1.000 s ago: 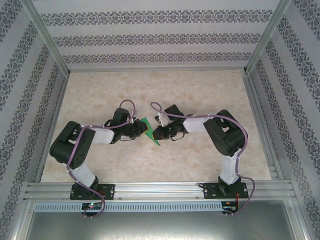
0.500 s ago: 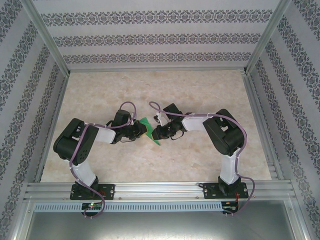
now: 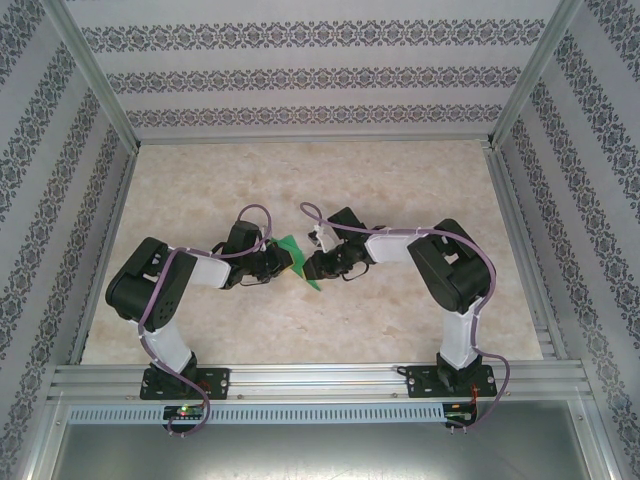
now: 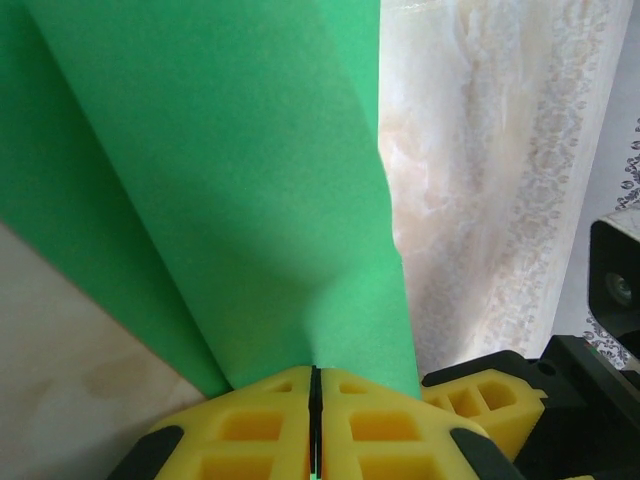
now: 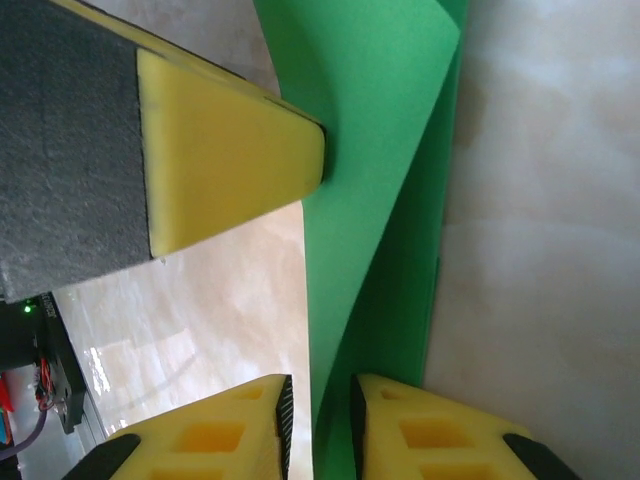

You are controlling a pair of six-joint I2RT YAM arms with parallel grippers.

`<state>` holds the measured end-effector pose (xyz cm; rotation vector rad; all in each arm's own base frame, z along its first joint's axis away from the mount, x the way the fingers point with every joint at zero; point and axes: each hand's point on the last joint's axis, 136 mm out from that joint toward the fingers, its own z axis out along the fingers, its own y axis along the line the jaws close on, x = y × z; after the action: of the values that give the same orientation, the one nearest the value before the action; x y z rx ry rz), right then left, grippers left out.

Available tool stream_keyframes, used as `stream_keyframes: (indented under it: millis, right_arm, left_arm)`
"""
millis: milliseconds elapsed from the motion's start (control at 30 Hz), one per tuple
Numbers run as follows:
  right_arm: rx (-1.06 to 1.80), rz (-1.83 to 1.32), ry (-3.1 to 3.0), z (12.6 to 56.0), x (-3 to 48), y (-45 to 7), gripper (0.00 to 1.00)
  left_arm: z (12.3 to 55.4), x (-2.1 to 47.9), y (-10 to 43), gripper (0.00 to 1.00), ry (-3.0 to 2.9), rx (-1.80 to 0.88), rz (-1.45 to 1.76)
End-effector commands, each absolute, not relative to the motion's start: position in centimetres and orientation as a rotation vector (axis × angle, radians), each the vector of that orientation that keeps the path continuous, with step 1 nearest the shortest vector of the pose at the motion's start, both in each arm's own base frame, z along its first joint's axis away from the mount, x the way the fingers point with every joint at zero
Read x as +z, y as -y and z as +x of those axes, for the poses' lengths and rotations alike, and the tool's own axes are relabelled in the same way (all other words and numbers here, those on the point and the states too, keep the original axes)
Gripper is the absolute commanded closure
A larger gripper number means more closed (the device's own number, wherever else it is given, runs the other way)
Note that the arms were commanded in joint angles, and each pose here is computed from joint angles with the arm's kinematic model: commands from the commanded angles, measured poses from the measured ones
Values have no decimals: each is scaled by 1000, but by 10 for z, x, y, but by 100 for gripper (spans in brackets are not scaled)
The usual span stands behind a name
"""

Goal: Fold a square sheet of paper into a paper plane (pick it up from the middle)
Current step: Fold the wing for the fifth time at the center of the table.

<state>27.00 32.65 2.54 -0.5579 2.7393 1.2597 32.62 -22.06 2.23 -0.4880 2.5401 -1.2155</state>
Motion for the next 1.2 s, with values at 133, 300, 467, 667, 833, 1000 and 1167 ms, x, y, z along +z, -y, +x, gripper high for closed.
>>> stream_keyframes:
  millis: [133, 300, 467, 667, 833, 1000, 1167]
  right_arm:
    - [1235, -513, -2751, 266, 32, -316, 76]
    - [1247, -518, -2744, 265, 35, -316, 79]
    - [1240, -517, -2752, 264, 33, -315, 83]
    - [1223, -537, -2781, 262, 20, -316, 88]
    - [1196, -548, -2815, 260, 7, -316, 90]
    - [1187, -560, -2819, 260, 5, -317, 90]
    - [1176, -562, -2828, 260, 3, -317, 89]
  left_arm:
    - [316, 16, 218, 88, -2570, -1183, -504]
    - [315, 15, 218, 89, -2574, -1182, -505]
    - [315, 14, 217, 88, -2577, -1178, -507]
    - [316, 23, 220, 88, -2556, -1207, -487]
    - [319, 56, 231, 86, -2461, -1321, -380]
    - [315, 75, 236, 83, -2410, -1347, -308]
    - [312, 75, 243, 83, -2418, -1347, -279]
